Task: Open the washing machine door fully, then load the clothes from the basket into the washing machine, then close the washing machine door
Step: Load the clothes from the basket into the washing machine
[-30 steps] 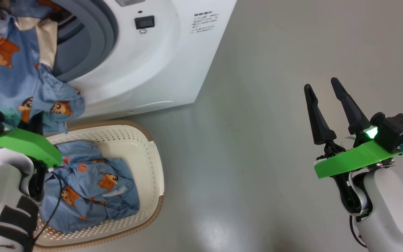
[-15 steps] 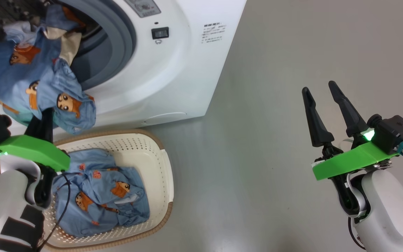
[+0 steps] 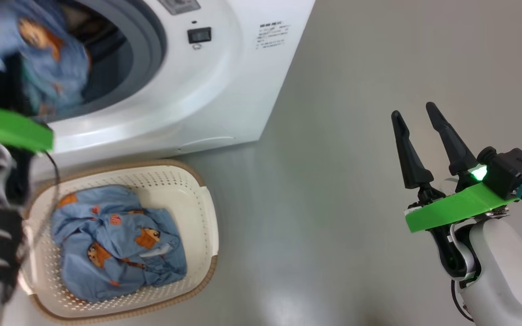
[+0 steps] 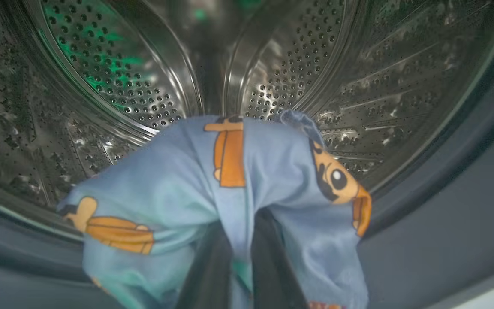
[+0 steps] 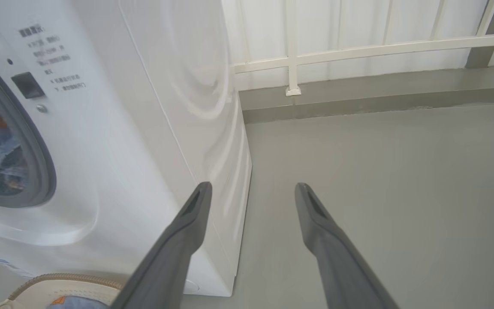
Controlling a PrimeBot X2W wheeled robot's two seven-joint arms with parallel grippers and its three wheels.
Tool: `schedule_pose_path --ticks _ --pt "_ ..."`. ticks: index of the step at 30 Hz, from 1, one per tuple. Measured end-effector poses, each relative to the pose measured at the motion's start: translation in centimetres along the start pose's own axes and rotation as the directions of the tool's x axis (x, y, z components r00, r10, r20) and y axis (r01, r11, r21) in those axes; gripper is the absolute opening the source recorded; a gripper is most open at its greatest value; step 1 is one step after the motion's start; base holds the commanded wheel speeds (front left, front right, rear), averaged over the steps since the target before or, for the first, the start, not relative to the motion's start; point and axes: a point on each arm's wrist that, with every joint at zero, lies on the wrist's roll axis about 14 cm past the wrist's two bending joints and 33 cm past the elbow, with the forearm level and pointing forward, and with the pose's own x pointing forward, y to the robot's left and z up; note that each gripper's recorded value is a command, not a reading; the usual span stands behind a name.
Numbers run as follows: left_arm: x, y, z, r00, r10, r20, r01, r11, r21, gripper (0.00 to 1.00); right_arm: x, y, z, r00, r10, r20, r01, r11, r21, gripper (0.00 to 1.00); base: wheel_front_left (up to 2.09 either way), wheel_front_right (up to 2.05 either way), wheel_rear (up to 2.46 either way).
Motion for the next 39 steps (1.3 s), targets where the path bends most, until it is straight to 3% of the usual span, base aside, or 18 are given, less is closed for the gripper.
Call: schedule_pose_path --ticks 6,18,19,20,21,27,39 --pt "3.5 1.2 1.0 1.0 0.015 0.002 -0.015 0.999 0.033 0.0 0.0 -1.2 -1.4 0.999 -0.038 -0.028 0.039 0.999 0.007 1.0 0.0 0.0 0.0" --pt "10.4 4.4 -1.2 0.986 0.064 -0.155 -0.053 0.996 0.073 0.0 -0.1 -3.8 -4.3 0.988 -0.131 -0.087 0.132 0.991 0.004 1.0 0.0 0.0 0.0" --pt "10.7 4.6 -1.7 0.98 0.072 -0.184 -0.06 0.996 0.067 0.11 -0.3 -4.1 -4.4 0.986 -0.14 -0.092 0.14 0.99 0.001 1.0 0.0 0.0 0.0" --pt "11.1 4.9 -2.1 0.976 0.079 -0.204 -0.069 0.996 0.057 0.38 -0.4 -4.4 -4.6 0.984 -0.148 -0.096 0.148 0.989 -0.002 1.0 0.0 0.0 0.0" --pt "11.4 5.0 -2.4 0.973 0.085 -0.217 -0.077 0.996 0.045 1.0 -0.6 -4.6 -4.7 0.983 -0.156 -0.1 0.156 0.988 -0.005 1.0 0.0 0.0 0.0" --pt "11.5 4.4 -5.0 0.933 0.09 -0.349 -0.091 0.996 0.013 1.0 -1.1 -5.0 -4.6 0.979 -0.176 -0.104 0.177 0.984 -0.004 1.0 0.0 0.0 0.0" --pt "8.1 2.4 -3.9 0.963 0.058 -0.264 -0.056 0.998 0.016 1.0 -0.7 -3.3 -2.3 0.991 -0.127 -0.049 0.128 0.992 0.008 1.0 0.0 0.0 0.0"
